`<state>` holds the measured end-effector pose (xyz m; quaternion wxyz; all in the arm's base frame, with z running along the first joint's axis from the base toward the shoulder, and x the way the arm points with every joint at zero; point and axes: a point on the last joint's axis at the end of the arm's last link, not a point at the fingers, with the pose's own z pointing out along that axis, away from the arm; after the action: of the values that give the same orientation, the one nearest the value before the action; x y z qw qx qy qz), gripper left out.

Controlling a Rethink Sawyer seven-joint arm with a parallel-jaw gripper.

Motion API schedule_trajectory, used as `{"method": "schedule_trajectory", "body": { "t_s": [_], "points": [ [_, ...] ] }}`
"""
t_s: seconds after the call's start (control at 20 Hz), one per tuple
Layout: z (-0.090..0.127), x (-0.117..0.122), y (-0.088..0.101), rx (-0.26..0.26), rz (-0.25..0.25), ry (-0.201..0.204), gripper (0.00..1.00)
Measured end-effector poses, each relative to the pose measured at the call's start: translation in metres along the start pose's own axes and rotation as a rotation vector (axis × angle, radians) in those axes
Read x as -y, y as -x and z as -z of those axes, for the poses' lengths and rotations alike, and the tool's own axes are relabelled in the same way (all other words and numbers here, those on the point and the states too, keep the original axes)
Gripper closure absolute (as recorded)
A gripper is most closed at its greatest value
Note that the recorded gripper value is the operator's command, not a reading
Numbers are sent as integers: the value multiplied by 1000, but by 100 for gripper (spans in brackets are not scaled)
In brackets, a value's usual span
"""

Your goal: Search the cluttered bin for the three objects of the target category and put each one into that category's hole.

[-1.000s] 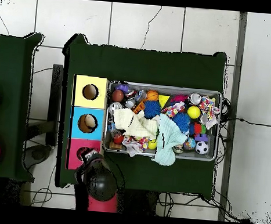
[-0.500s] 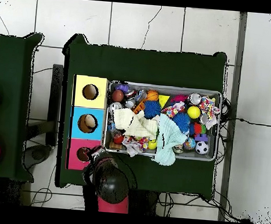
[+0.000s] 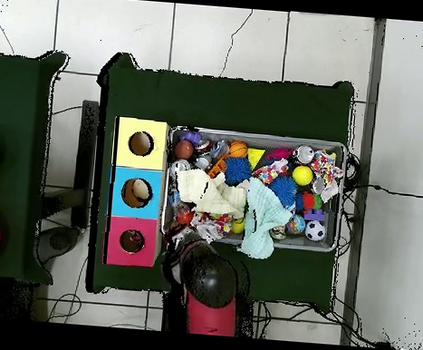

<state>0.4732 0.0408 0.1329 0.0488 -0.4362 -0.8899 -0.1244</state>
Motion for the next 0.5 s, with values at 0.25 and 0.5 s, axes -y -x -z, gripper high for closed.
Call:
{"method": "schedule_trajectory", "body": {
  "t_s": [0.25, 0.5],
  "points": [
    [8, 41, 48, 56, -101, -39, 100],
    [16, 78, 79, 120, -153, -104, 100]
  ]
}}
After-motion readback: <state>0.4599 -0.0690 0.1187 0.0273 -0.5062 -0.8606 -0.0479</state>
